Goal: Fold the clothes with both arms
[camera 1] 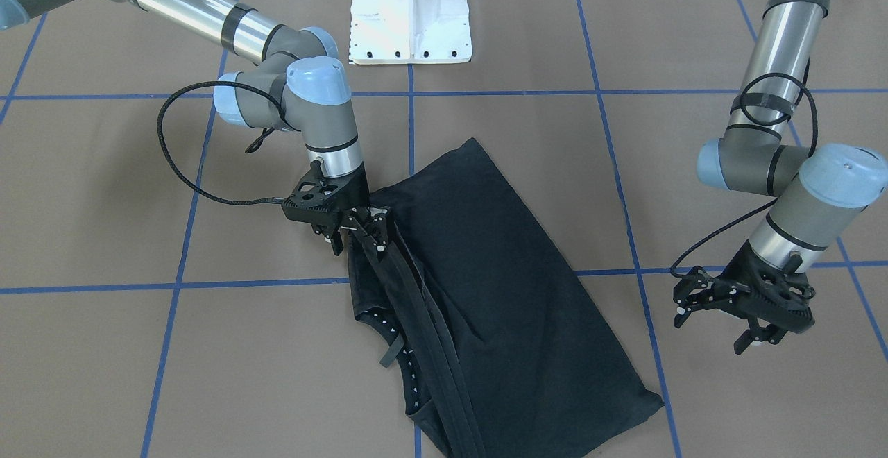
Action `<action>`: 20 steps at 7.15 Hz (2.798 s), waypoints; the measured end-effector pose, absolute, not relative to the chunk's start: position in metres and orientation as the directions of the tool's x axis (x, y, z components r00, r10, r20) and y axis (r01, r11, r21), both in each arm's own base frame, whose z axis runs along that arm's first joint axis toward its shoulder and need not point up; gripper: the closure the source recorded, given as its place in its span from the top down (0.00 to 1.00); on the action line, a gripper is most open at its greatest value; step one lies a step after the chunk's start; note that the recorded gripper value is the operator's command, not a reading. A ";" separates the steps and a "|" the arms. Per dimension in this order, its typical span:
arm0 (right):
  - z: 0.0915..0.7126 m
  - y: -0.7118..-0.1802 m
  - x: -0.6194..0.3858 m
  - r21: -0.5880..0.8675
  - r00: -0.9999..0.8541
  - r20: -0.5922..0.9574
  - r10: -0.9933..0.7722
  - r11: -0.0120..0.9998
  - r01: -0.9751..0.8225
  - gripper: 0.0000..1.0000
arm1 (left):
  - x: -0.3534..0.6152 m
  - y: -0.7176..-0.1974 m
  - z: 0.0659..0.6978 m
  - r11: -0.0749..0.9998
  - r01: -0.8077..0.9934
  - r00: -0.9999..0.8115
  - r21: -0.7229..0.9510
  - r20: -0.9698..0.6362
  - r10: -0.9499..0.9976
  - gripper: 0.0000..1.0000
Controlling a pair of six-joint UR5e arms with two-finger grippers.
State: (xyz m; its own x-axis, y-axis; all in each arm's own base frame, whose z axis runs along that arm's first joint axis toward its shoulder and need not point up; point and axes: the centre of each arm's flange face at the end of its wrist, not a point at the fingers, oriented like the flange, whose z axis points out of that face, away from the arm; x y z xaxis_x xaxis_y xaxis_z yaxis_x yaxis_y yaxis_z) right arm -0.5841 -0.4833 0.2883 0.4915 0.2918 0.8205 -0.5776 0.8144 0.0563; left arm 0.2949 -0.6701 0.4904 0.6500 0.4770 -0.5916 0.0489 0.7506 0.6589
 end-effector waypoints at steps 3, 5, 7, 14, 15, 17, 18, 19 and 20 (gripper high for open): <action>0.297 -0.477 -0.589 0.088 0.523 0.809 0.269 0.823 -0.561 0.52 | 0.295 -0.670 0.492 0.752 0.048 0.651 0.657 -0.592 0.475 1.00; 0.298 -0.476 -0.590 0.112 0.539 0.805 0.249 0.828 -0.550 0.00 | 0.295 -0.670 0.493 0.753 0.048 0.651 0.656 -0.592 0.475 1.00; 0.298 -0.476 -0.590 0.123 0.545 0.804 0.237 0.831 -0.543 0.00 | 0.295 -0.670 0.494 0.754 0.047 0.652 0.656 -0.592 0.474 1.00; 0.282 -0.473 -0.582 0.138 0.542 0.815 0.206 0.839 -0.526 0.00 | 0.294 -0.668 0.495 0.751 0.049 0.650 0.658 -0.592 0.476 1.00; 0.283 -0.472 -0.579 0.138 0.543 0.814 0.206 0.839 -0.526 0.00 | 0.294 -0.668 0.495 0.751 0.049 0.650 0.659 -0.592 0.476 1.00; 0.281 -0.453 -0.560 0.138 0.542 0.817 0.199 0.844 -0.518 0.00 | 0.294 -0.668 0.493 0.750 0.051 0.649 0.659 -0.593 0.476 1.00; 0.271 -0.424 -0.552 0.139 0.545 0.818 0.184 0.856 -0.499 0.00 | 0.294 -0.668 0.493 0.750 0.052 0.649 0.659 -0.593 0.476 1.00; 0.261 -0.387 -0.547 0.147 0.549 0.820 0.162 0.867 -0.476 0.00 | 0.294 -0.668 0.493 0.750 0.053 0.649 0.659 -0.594 0.476 1.00; 0.258 -0.356 -0.542 0.160 0.552 0.822 0.139 0.874 -0.458 0.00 | 0.294 -0.668 0.492 0.750 0.056 0.648 0.659 -0.596 0.475 1.00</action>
